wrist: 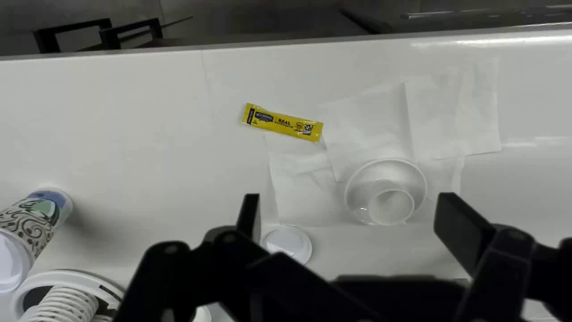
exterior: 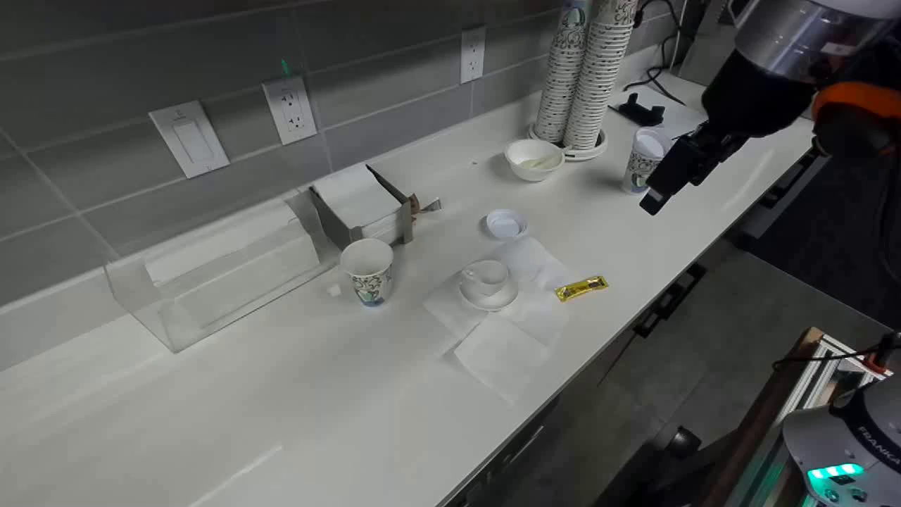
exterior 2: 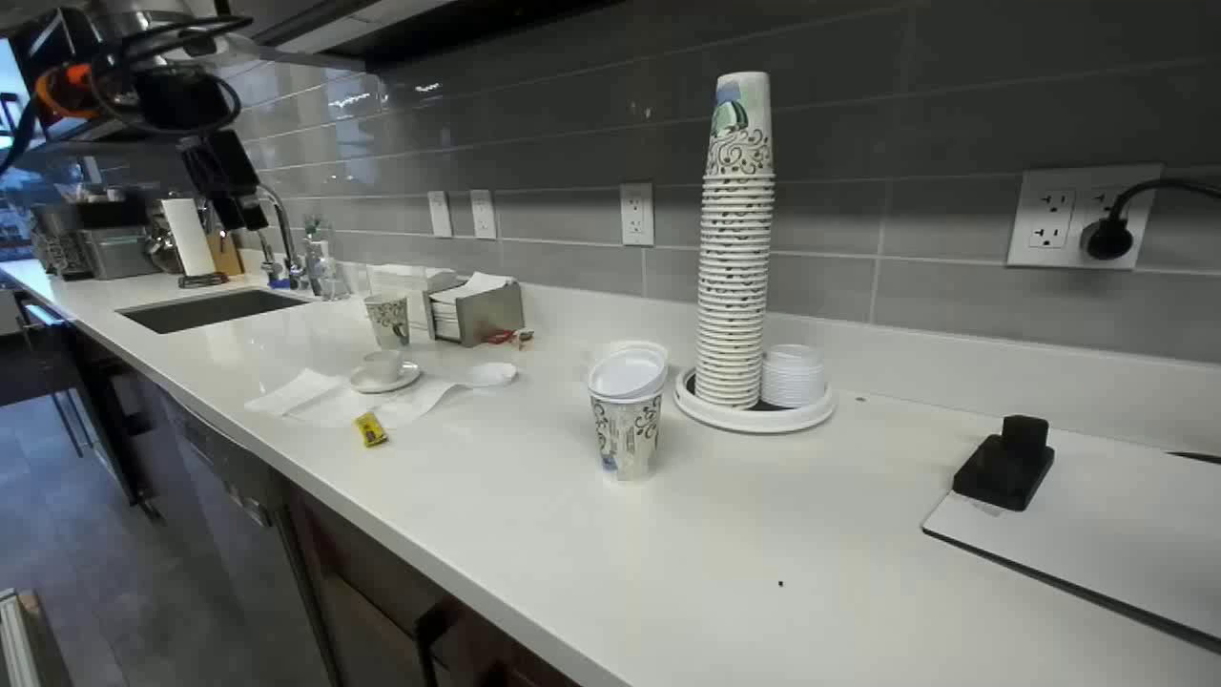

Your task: Pick up the white paper cup and move it to the right of the kitchen counter

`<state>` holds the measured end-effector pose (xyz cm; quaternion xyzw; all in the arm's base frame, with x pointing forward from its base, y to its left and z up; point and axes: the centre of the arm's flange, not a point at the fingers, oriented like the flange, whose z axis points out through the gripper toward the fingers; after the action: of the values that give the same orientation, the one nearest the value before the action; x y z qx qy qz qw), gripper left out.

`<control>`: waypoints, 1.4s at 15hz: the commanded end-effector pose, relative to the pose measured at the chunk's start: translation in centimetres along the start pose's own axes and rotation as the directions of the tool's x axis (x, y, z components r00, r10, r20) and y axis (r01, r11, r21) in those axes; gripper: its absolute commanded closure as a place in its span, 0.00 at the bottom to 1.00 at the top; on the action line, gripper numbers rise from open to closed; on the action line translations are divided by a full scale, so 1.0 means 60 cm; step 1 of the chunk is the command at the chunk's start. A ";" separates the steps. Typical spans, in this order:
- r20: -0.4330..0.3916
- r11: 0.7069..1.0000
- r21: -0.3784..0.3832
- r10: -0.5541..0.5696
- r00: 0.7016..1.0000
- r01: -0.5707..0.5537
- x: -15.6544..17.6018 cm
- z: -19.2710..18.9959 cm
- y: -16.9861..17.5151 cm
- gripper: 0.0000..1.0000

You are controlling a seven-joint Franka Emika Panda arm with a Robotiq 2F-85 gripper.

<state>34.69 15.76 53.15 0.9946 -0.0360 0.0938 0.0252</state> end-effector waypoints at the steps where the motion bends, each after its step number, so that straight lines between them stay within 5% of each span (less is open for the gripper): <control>1: 0.000 1.000 0.000 0.000 1.000 0.000 0.000 0.000 0.000 0.00; 3: -0.019 0.999 0.016 -0.035 0.999 0.036 0.019 0.005 -0.012 0.00; 9: -0.146 0.984 0.120 -0.117 0.982 0.135 0.190 0.066 -0.104 0.00; 14: -0.059 0.960 0.214 -0.173 0.983 0.182 0.305 0.120 -0.198 0.00; 17: 0.025 0.924 0.282 -0.278 0.960 0.261 0.350 0.170 -0.273 0.00; 18: -0.027 0.949 0.231 -0.214 0.976 0.214 0.272 0.162 -0.214 0.00; 21: 0.007 0.931 0.263 -0.264 0.965 0.253 0.298 0.199 -0.257 0.00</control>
<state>55.60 29.23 44.13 0.9871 0.1073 0.0727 -0.0942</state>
